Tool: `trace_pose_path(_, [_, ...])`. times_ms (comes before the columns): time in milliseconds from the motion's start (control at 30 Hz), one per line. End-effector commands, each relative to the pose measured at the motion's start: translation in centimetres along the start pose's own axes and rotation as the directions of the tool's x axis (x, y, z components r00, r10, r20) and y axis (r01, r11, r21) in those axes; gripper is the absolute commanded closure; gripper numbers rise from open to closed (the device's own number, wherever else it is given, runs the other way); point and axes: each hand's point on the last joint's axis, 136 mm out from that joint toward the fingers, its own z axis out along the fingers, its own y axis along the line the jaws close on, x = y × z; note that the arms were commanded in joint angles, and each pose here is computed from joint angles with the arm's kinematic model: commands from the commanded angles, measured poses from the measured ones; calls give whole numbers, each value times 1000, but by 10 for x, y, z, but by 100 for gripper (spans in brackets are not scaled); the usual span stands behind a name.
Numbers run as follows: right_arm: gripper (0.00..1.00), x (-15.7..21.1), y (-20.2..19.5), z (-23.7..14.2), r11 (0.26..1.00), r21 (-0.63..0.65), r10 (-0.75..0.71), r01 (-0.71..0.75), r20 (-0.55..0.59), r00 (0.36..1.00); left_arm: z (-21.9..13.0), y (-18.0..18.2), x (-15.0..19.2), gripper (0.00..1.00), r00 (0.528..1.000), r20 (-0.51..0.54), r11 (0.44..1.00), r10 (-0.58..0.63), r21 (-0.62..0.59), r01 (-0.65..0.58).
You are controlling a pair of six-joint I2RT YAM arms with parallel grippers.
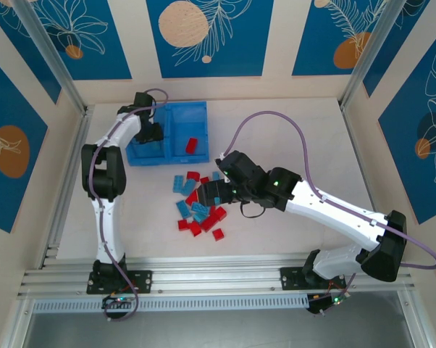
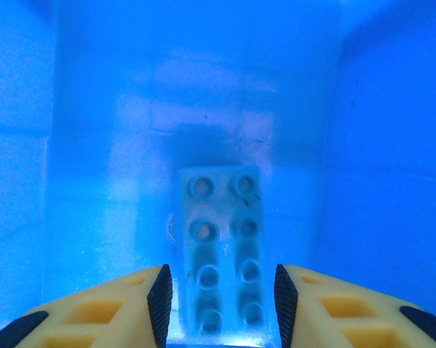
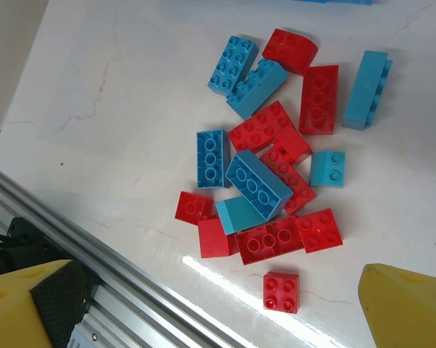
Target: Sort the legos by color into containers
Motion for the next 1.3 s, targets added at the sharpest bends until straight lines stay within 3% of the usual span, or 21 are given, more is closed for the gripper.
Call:
trace_pose_path(0, [1,0,-5,-7,1000,22,14,-14,21,1000,-67,-5,-29,56,992,125,999,-14,46,9])
trace_pose_path(133, [1,-2,-9,0,999,54,2,-3,29,1000,-129,-11,-29,56,977,214,995,-21,97,0])
trace_pose_path(233, [1,-5,-15,10,995,97,-8,5,27,1000,-186,-25,-10,56,956,292,983,-26,184,-30])
trace_pose_path(433, [5,-6,-34,45,980,199,10,-4,-27,1000,-280,-66,73,57,892,437,929,115,270,-253])
trace_pose_path(567, [8,11,-53,69,961,276,59,-34,-84,995,-314,-82,134,53,832,479,832,280,311,-459])
trace_pose_path(667, [8,34,-52,89,977,211,15,17,-148,989,-322,-84,176,42,782,487,722,389,366,-587])
trace_pose_path(800, [8,52,-66,107,974,203,-58,102,-213,975,-311,-79,211,21,733,488,639,473,382,-667])
trace_pose_path(967, [20,64,-62,122,978,144,-110,153,-270,956,-299,-88,227,0,710,515,566,480,437,-699])
trace_pose_path(1033, [26,67,-61,128,980,132,-107,151,-288,952,-295,-91,225,0,711,516,565,477,440,-698])
trace_pose_path(1167, [38,71,-87,135,958,258,-33,123,-327,944,-287,-91,222,0,714,502,572,488,434,-696])
trace_pose_path(1267, [43,78,-94,139,959,264,-6,103,-345,939,-281,-93,226,0,720,492,565,489,450,-692])
